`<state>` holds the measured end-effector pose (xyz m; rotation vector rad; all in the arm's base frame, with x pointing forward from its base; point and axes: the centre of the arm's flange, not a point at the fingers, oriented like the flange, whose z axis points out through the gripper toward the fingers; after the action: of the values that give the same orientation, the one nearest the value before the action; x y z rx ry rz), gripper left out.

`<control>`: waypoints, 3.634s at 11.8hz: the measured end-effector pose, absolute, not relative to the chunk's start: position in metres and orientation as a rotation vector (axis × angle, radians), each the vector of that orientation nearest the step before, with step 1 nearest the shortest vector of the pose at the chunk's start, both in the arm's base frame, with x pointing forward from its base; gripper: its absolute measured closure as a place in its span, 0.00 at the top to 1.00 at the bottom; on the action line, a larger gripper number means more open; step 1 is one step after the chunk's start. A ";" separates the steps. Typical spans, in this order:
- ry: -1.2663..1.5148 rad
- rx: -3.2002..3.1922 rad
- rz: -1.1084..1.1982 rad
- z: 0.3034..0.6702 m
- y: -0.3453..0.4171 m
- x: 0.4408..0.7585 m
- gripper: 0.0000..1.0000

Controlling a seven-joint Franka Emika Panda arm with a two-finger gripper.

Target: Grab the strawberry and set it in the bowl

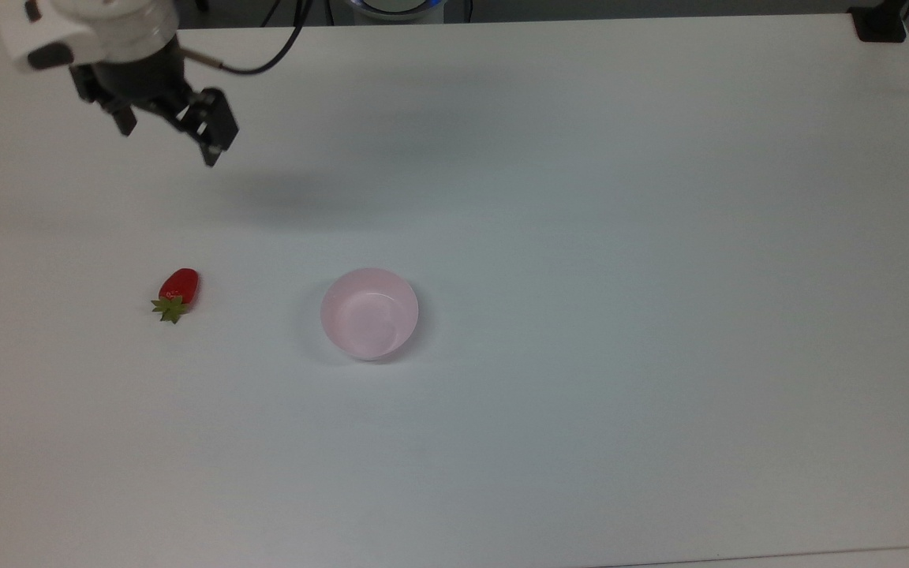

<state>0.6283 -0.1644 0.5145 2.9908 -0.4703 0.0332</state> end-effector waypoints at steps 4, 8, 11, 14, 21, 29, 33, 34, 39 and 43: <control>-0.487 2.982 0.016 0.466 -0.201 0.640 0.96; -0.483 2.975 0.045 0.417 -0.218 0.656 0.96; -0.472 2.979 0.089 0.384 -0.218 0.669 0.92; -0.462 2.985 0.142 0.358 -0.216 0.680 0.82; -0.470 2.987 0.154 0.312 -0.211 0.689 0.71; -0.564 3.025 0.268 0.366 -0.153 0.707 0.44; -0.547 3.073 0.313 0.412 -0.049 0.714 0.44; -0.537 3.081 0.299 0.410 -0.024 0.714 0.44; -0.524 3.059 0.227 0.379 0.006 0.712 0.48; -0.523 3.057 0.228 0.388 0.005 0.711 0.83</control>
<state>0.7111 0.0054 0.3876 3.0571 -0.5230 0.2284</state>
